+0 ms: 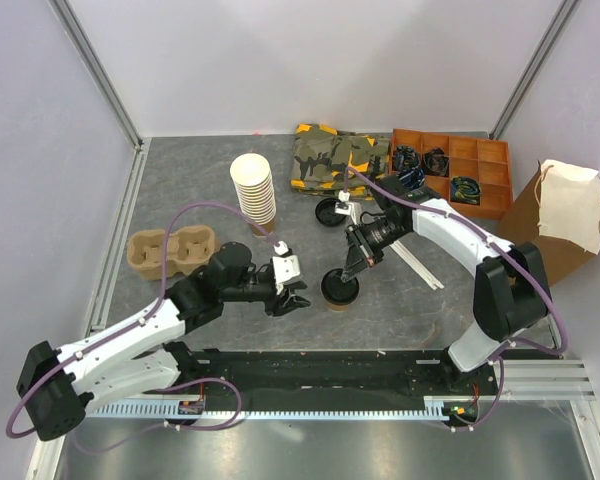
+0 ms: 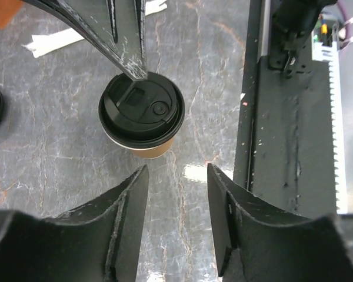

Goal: Pack the takeout coffee

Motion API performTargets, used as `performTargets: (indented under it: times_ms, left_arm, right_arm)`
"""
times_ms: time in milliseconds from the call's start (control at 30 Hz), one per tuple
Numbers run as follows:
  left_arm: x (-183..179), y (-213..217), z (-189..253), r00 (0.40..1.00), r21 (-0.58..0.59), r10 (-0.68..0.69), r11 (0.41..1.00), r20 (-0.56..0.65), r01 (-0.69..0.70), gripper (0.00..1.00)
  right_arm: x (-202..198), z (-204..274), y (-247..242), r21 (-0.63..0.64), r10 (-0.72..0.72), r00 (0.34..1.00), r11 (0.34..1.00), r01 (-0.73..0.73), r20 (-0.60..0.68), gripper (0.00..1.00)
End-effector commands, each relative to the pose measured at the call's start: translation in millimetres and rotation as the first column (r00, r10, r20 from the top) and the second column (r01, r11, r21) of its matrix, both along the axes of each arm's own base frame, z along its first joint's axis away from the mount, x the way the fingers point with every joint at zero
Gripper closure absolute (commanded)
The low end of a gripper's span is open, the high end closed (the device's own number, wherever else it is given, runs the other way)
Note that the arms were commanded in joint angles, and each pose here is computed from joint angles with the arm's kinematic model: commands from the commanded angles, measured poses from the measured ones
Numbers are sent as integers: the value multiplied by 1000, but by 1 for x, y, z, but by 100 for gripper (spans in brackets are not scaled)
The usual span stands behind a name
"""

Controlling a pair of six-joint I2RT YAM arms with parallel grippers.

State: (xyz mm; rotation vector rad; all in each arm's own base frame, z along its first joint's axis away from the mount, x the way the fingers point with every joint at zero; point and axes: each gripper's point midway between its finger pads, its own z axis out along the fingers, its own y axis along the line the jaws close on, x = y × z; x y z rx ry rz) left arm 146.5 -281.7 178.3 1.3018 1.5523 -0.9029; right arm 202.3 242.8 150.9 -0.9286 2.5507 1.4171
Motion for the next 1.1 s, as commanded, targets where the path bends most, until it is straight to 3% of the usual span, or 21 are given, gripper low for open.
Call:
performTargets:
  times_ms: [0,233,567,867,1067]
  left_arm:
    - [16,-11,20,997,-22,7,1000,79,-6,52]
    - [18,-18,18,1000,60,2,998,29,-3,62]
    - [23,-31,12,1000,225,11,974,-2,-10,86]
    - [36,-45,14,999,267,27,963,38,-36,95]
    - [38,-50,-4,1000,308,16,951,11,-18,96]
  right_arm:
    - [4,-12,9,40,1,1000,999,-1,-11,95]
    - [4,-38,4,-7,-10,1000,1000,10,-30,96]
    - [6,-54,-2,-71,-40,998,997,36,-47,97]
    - [4,-63,-5,-87,-51,995,995,43,-82,97]
    - [4,-67,-9,-91,-62,993,994,53,-97,97]
